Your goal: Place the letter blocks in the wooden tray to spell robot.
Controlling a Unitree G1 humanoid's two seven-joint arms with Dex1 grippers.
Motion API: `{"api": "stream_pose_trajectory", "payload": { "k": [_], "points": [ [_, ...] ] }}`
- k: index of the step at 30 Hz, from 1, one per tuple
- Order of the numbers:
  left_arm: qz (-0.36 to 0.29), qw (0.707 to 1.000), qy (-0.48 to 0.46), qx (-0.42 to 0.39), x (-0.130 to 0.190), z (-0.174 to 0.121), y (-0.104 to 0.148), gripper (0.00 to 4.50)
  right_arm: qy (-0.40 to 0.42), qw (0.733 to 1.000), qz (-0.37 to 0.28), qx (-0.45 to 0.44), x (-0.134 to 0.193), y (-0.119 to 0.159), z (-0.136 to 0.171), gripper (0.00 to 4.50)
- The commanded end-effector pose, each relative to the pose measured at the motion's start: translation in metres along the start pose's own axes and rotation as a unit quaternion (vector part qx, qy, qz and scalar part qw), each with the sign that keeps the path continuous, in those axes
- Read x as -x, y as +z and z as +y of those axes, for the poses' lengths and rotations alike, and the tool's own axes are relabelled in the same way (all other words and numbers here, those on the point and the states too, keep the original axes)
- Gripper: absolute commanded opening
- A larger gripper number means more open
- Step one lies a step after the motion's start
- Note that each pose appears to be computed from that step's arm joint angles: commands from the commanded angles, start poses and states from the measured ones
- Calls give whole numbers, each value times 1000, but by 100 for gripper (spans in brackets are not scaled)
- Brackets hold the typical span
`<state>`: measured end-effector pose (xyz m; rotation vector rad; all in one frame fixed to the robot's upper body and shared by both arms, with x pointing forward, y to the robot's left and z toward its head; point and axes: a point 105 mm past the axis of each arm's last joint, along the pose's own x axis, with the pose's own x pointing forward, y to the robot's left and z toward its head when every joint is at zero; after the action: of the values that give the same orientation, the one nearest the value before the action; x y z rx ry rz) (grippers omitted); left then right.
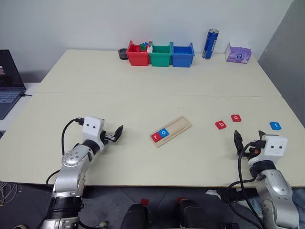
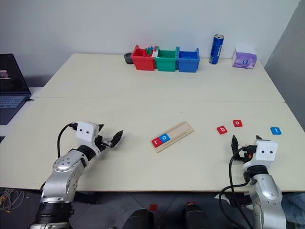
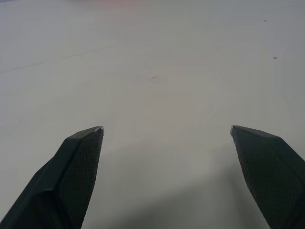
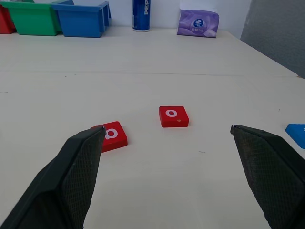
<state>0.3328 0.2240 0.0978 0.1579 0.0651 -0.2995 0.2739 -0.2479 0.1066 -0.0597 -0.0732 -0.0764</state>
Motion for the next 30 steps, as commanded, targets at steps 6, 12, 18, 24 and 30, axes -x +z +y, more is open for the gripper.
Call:
{"api": "stream_pose_trajectory", "payload": {
  "k": [6, 12, 18, 24, 30],
  "points": [
    [-11, 1000, 9, -23, 2, 4, 14, 450, 7, 999, -31, 11, -6, 13, -1, 446],
    [-43, 999, -20, -26, -2, -3, 26, 450, 3, 999, -34, 11, -6, 13, -3, 446],
    [-50, 997, -57, -8, -5, -12, 32, 450, 0, 999, -35, 11, -4, 13, -3, 446],
    [-52, 993, -102, -15, -5, -24, 33, 450, 3, 999, -32, 12, -2, 12, -2, 446],
    [-52, 979, -194, 21, -1, -45, 39, 450, 58, 998, -28, -1, -1, 13, 14, 446]
  ]
}}
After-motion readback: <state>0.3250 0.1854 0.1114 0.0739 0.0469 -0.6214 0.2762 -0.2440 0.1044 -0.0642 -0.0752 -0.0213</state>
